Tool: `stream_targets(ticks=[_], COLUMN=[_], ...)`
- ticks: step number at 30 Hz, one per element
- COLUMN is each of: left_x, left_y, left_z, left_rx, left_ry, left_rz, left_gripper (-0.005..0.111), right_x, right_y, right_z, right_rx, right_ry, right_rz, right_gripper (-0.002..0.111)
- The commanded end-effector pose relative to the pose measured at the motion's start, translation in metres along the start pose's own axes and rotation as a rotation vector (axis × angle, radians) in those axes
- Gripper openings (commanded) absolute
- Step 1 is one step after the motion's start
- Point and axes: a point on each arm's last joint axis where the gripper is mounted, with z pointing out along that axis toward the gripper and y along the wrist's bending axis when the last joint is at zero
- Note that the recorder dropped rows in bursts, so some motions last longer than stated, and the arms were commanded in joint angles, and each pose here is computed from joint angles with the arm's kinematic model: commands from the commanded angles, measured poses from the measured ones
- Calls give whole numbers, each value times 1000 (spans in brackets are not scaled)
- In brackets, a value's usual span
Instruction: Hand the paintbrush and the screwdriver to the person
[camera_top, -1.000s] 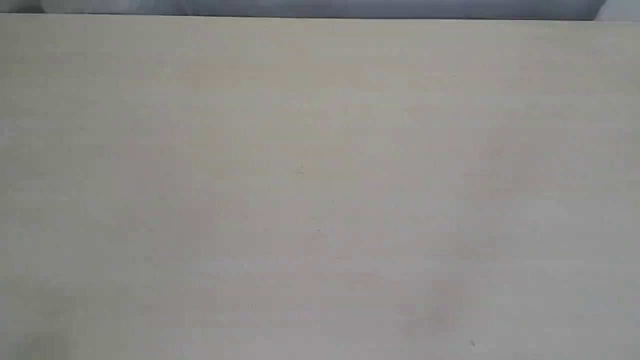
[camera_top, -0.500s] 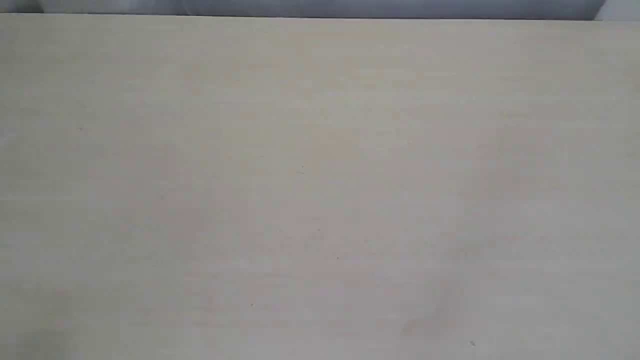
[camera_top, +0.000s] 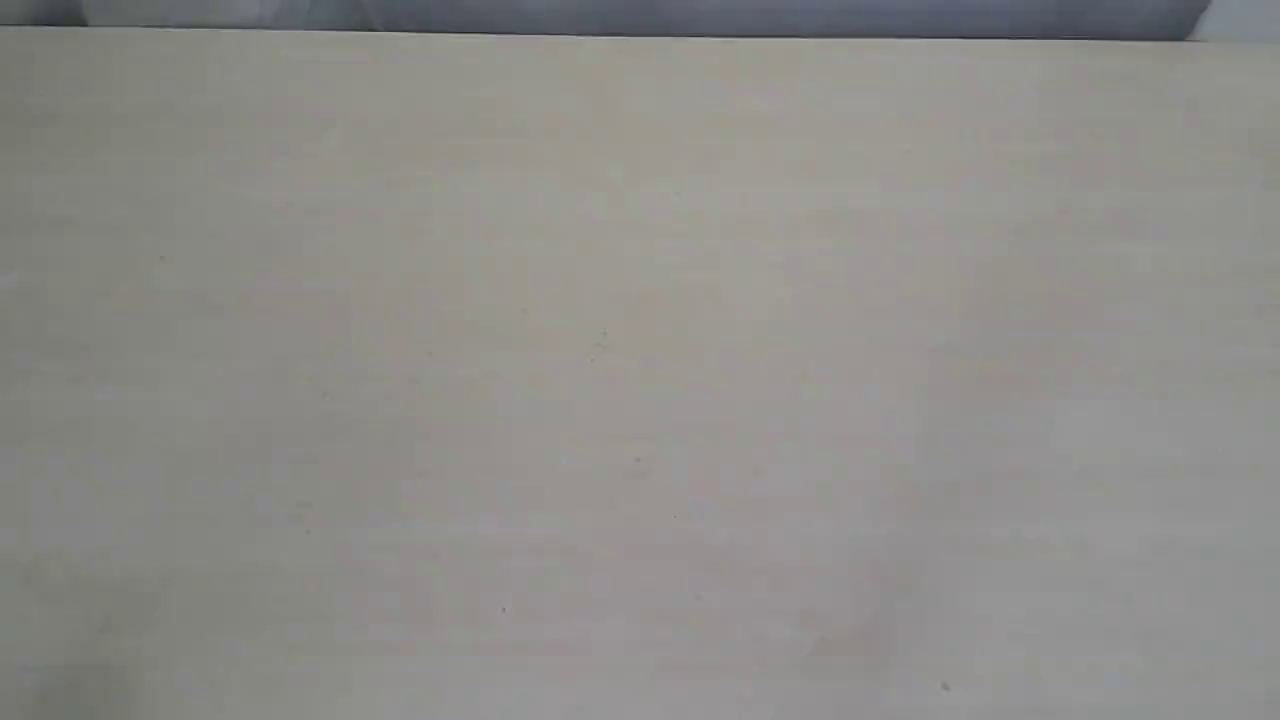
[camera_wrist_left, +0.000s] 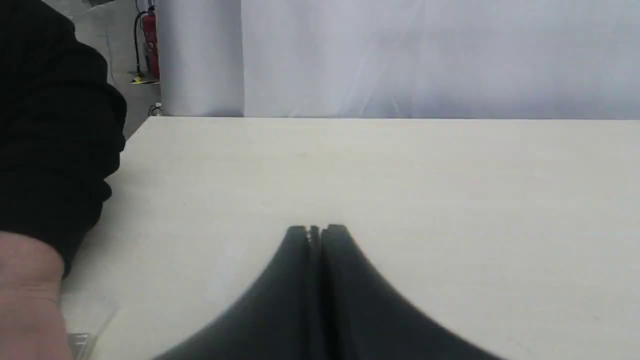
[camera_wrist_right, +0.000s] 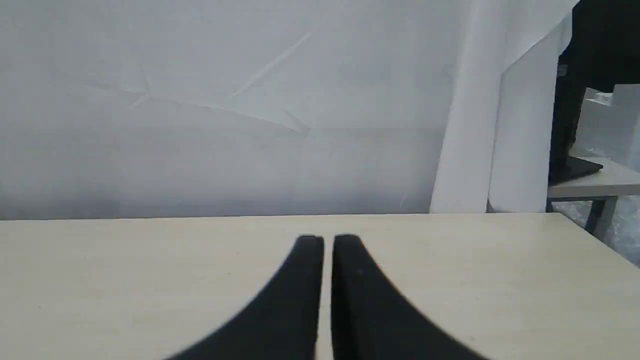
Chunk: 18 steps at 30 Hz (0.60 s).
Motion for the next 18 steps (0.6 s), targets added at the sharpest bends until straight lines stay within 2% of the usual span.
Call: stream_targets(ticks=[1, 12, 18], left_x=[0, 0, 0], left_y=[0, 0, 0], left_z=[0, 0, 0], left_rx=[7, 7, 7], left_ry=[-11, -11, -11], left_rz=[-6, -6, -6], left_gripper=[0, 0, 0], right_x=[1, 4, 5], right_y=[0, 0, 6], right_z=[0, -1, 1], right_rx=[1, -1, -101], right_ry=[5, 33, 52], right_rz=[-15, -3, -13], right_gripper=[5, 5, 5])
